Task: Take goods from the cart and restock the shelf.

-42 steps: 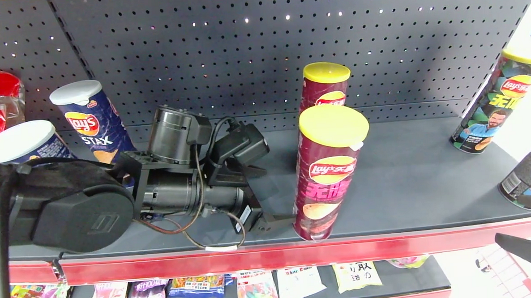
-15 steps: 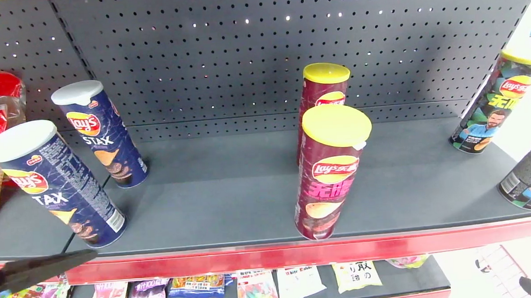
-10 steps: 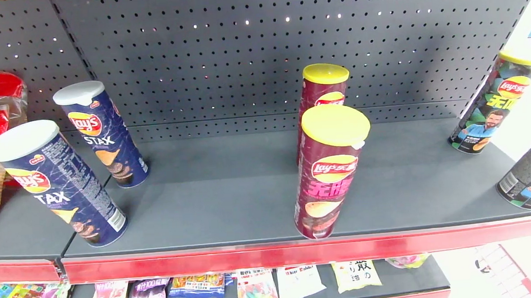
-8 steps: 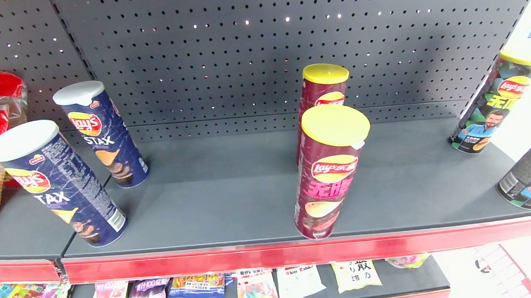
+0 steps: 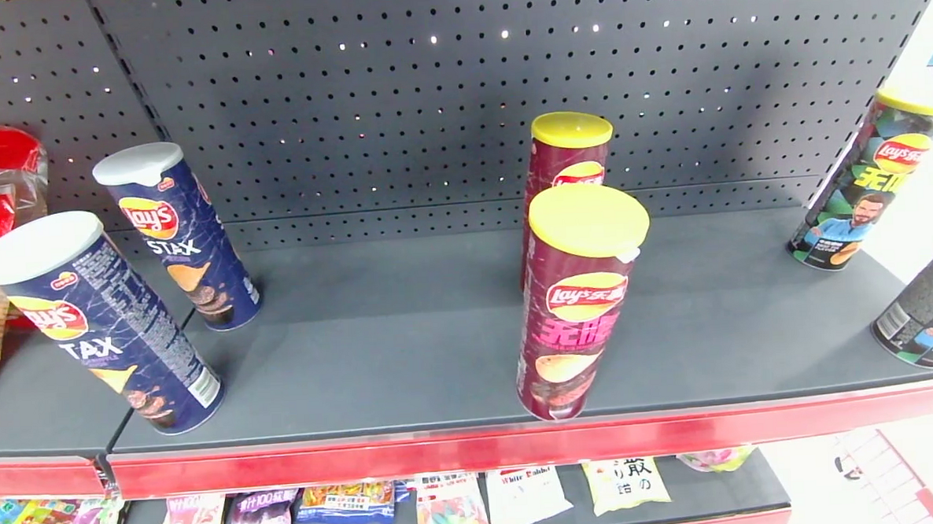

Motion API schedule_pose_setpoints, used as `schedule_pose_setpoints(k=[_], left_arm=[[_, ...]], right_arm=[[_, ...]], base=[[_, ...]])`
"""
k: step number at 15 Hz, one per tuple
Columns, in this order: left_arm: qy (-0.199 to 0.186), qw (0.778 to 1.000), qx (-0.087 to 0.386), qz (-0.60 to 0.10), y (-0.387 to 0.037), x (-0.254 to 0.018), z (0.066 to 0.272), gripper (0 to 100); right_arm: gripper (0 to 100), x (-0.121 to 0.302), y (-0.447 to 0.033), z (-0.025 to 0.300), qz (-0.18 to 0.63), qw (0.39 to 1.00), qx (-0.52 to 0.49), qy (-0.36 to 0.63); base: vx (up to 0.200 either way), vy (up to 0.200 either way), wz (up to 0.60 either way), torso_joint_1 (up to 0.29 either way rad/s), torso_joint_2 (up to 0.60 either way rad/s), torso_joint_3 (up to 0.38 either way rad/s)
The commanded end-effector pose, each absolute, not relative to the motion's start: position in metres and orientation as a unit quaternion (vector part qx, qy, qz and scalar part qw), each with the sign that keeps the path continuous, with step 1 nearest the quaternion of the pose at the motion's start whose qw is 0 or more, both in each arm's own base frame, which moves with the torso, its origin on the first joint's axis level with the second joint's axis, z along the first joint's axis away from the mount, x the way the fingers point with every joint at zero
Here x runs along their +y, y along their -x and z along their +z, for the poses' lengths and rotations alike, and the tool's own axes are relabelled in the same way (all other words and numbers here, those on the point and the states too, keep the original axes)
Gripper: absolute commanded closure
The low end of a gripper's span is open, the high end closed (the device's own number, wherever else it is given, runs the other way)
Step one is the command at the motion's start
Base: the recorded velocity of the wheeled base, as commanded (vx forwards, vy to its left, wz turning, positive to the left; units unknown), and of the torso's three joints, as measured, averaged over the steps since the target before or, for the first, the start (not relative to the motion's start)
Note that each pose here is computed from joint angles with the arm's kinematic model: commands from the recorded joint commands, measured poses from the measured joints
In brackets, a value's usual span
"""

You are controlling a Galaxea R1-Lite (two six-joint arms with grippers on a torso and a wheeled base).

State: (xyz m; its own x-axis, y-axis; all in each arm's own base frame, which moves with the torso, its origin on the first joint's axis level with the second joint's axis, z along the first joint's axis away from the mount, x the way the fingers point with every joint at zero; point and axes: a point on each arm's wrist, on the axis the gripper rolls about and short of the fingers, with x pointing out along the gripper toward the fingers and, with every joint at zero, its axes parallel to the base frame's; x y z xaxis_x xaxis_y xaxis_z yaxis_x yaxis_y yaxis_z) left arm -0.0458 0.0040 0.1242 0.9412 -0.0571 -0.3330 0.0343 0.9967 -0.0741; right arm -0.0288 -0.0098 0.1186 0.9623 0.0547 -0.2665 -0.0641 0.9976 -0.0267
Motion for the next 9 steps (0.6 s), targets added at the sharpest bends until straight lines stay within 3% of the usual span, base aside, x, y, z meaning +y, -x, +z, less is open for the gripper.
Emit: schedule_pose_setpoints(k=[1, 5, 9], left_arm=[[0.036, 0.987, 0.156, -0.012, 0.051, 0.004, 0.109, 0], [0.037, 0.991, 0.125, -0.015, 0.043, 0.003, 0.105, 0], [0.029, 0.999, 0.017, -0.019, 0.017, 0.001, 0.082, 0]], right_arm=[[0, -0.007, 0.029, 0.115, -0.022, 0.989, 0.147, 0.011], [0, -0.003, 0.031, 0.098, -0.082, 0.983, 0.165, 0.001], [0, 0.001, 0.036, 0.088, 0.02, 0.998, 0.061, 0.016]], base=[[0.0, 0.0, 0.0, 0.0, 0.0, 0.0], [0.0, 0.0, 0.0, 0.0, 0.0, 0.0], [0.0, 0.0, 0.0, 0.0, 0.0, 0.0]])
